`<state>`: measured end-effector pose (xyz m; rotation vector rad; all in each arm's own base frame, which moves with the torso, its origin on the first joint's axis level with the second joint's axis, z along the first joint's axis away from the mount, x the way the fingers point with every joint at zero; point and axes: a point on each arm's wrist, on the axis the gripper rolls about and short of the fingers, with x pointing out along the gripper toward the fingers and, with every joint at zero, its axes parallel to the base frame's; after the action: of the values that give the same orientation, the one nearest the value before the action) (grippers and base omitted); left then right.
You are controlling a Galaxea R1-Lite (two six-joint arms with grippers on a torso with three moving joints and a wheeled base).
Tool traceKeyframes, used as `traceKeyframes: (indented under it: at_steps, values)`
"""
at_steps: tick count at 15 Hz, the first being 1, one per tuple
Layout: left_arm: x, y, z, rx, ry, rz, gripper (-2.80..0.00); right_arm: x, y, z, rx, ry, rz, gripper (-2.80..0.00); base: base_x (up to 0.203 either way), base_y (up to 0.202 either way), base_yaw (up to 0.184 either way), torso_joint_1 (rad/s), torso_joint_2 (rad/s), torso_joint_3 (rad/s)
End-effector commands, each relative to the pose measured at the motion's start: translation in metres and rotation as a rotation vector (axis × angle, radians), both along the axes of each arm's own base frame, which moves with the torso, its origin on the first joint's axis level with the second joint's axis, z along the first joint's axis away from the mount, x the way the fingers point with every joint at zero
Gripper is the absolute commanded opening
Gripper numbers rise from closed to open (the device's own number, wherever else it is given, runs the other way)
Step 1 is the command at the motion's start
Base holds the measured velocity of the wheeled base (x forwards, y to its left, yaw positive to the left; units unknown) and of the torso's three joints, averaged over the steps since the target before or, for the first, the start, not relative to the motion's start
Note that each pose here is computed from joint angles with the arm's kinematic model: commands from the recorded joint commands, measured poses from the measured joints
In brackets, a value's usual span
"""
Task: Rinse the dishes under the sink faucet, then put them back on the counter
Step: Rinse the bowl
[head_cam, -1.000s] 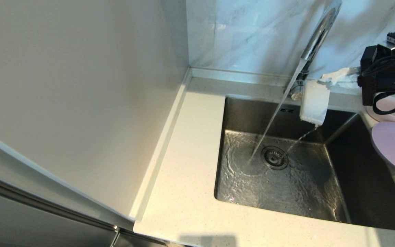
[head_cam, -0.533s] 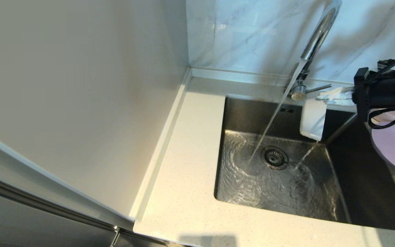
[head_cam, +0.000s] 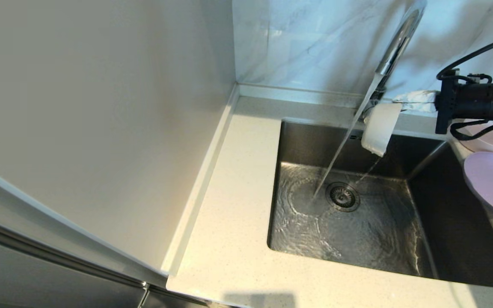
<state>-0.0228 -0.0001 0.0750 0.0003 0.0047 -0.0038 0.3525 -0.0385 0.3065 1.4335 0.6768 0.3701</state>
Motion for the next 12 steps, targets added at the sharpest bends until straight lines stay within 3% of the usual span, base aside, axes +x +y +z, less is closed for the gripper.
traceKeyframes:
  at_steps: [1, 12]
  values:
    - [0.0, 0.0, 0.0, 0.0, 0.0, -0.001, -2.8, 0.002, 0.0, 0.0, 0.009, 0.003, 0.007, -2.8, 0.0, 0.0, 0.0, 0.0, 0.0, 0.0]
    - [0.0, 0.0, 0.0, 0.0, 0.0, 0.0, -2.8, 0.004, 0.018, 0.004, 0.014, -0.034, 0.097, -2.8, 0.0, 0.0, 0.0, 0.0, 0.0, 0.0]
